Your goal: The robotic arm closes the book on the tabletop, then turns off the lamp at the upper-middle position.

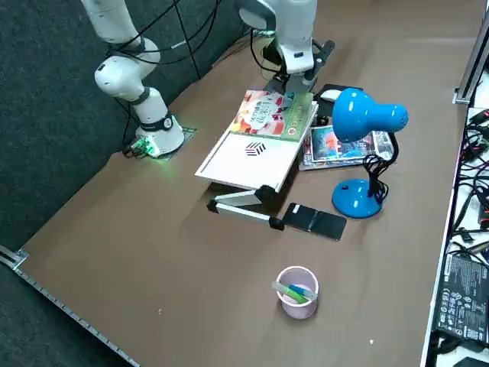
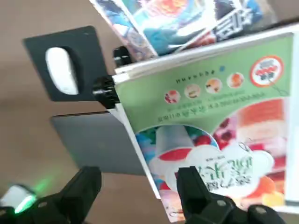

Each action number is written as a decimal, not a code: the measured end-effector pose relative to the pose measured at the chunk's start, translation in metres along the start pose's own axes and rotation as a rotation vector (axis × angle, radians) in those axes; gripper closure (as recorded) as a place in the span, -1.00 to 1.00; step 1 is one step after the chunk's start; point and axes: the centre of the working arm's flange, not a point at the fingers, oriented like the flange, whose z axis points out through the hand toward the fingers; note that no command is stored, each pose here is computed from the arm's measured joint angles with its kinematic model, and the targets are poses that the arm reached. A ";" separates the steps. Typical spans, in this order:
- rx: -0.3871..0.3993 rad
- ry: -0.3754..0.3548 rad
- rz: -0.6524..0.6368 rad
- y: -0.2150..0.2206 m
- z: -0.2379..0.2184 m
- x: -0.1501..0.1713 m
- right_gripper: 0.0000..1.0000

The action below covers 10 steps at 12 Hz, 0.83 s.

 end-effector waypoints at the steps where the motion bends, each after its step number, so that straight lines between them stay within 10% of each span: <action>1: -0.061 0.008 0.011 -0.010 0.002 -0.005 -1.00; 6: -0.273 0.072 0.028 -0.051 0.021 -0.020 -0.80; 10: -0.311 0.076 0.031 -0.040 0.031 -0.012 0.25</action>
